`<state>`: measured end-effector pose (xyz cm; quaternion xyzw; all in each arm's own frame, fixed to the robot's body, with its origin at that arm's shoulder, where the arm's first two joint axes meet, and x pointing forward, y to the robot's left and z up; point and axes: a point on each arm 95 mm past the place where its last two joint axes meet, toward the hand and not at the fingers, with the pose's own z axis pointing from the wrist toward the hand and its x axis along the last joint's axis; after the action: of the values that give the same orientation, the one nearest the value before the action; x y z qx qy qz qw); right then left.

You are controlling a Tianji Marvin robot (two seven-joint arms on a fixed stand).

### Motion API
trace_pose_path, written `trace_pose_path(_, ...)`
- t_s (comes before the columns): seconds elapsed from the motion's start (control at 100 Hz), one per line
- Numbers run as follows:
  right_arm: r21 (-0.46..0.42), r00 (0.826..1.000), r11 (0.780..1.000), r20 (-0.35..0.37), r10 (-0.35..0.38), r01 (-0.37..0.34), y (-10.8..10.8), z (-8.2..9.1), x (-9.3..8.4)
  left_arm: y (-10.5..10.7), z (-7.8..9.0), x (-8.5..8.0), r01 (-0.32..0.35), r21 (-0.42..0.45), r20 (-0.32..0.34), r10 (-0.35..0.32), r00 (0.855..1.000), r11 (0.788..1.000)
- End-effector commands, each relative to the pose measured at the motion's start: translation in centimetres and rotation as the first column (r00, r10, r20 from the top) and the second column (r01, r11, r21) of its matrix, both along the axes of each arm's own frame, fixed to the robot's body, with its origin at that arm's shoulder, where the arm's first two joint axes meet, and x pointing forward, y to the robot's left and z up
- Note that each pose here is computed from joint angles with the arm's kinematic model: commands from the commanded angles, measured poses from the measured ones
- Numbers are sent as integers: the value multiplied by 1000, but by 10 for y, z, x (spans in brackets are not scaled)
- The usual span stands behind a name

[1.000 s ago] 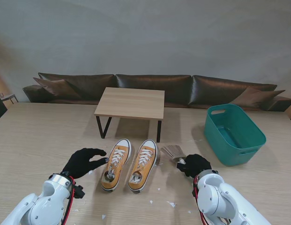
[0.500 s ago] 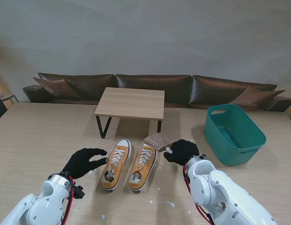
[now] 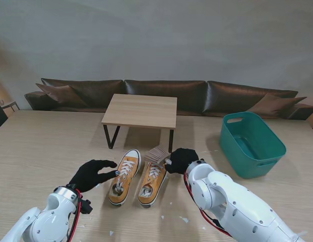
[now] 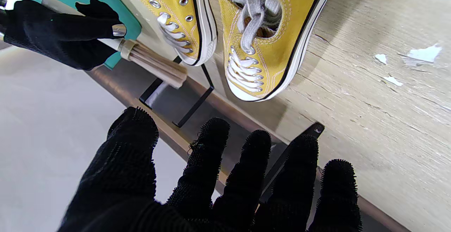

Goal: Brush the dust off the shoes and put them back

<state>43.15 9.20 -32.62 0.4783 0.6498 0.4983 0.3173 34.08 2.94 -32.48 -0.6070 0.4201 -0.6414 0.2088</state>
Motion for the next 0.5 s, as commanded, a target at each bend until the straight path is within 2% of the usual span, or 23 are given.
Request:
trace_pose_path(0.0, -21, 1000, 1000, -11, 19, -20, 2, 1, 2, -1, -2, -1, 11, -2, -21, -11, 1000, 1000)
trace_pose_path(0.49, -194, 991, 975, -95, 94, -111, -14, -7, 0, 0, -1, -2, 4, -7, -6, -4, 1000, 1000)
